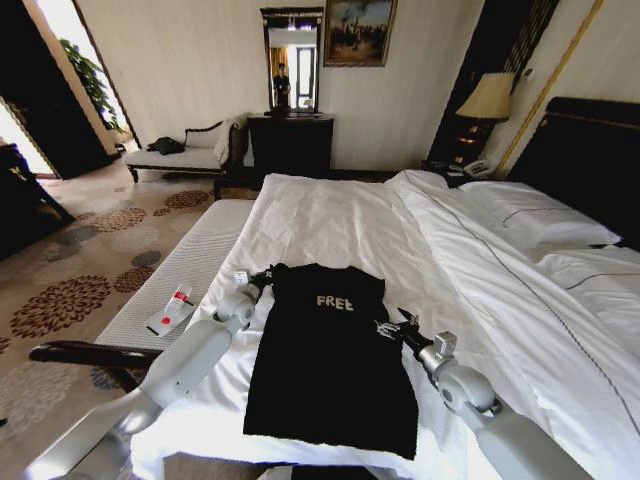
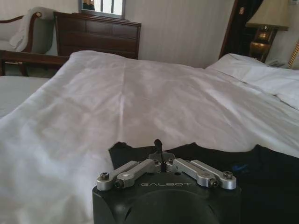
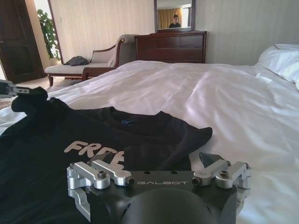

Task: Fold the clothes on the bed.

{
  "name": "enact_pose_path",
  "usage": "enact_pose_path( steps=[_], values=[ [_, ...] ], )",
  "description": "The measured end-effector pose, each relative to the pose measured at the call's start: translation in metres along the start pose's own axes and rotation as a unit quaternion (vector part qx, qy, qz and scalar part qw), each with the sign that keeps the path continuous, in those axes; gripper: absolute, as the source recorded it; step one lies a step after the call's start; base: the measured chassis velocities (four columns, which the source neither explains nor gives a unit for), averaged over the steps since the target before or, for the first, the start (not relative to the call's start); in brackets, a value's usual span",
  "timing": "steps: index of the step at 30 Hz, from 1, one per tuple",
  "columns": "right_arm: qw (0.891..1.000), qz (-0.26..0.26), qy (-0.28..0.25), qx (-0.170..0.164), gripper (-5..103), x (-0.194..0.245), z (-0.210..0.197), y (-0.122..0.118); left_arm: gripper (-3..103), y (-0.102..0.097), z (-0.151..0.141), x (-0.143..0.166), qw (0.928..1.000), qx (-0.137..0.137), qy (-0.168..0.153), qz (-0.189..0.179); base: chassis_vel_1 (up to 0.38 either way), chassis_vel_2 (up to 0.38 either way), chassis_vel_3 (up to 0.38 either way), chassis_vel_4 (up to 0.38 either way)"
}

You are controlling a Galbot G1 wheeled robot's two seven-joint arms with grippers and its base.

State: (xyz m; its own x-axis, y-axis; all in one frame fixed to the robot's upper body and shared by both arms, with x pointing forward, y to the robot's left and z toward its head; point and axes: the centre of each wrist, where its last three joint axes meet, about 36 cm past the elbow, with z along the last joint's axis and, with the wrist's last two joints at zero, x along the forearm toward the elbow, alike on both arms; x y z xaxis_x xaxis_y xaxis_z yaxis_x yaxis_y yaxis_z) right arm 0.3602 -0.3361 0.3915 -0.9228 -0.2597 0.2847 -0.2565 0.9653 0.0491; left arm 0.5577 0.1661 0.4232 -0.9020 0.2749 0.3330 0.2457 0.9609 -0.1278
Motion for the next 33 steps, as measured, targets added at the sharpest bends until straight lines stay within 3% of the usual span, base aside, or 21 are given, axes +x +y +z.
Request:
enact_pose_path(
  steps=[1,2,3,13,22,33],
  values=[
    [1.0,0.0,0.0,0.0,100,0.0,0.0,0.0,0,-0.004,0.0,-0.001,1.0,-0.001,0.002,0.003,0.0,0.0,0.0,0.0],
    [1.0,0.003,-0.001,0.0,100,0.002,0.0,-0.002,0,-0.025,0.003,-0.008,0.9998,-0.009,0.011,0.016,0.0,0.0,0.0,0.0],
    [1.0,0.003,-0.001,0.0,100,0.002,0.0,-0.003,0,-0.031,0.004,-0.01,0.9996,-0.013,0.014,0.021,0.0,0.0,0.0,0.0],
    [1.0,0.004,-0.003,-0.001,100,0.002,0.0,-0.005,0,-0.066,0.029,-0.017,0.9974,-0.033,0.048,0.042,0.0,0.0,0.0,0.0],
    [1.0,0.001,-0.004,0.0,100,0.003,-0.002,-0.004,0,-0.082,0.04,-0.023,0.9963,-0.032,0.063,0.049,0.0,0.0,0.0,0.0],
    [1.0,-0.002,-0.009,-0.002,100,0.001,-0.007,-0.005,-1,-0.085,0.049,-0.016,0.9945,-0.041,0.08,0.054,0.0,0.0,0.0,0.0]
  ],
)
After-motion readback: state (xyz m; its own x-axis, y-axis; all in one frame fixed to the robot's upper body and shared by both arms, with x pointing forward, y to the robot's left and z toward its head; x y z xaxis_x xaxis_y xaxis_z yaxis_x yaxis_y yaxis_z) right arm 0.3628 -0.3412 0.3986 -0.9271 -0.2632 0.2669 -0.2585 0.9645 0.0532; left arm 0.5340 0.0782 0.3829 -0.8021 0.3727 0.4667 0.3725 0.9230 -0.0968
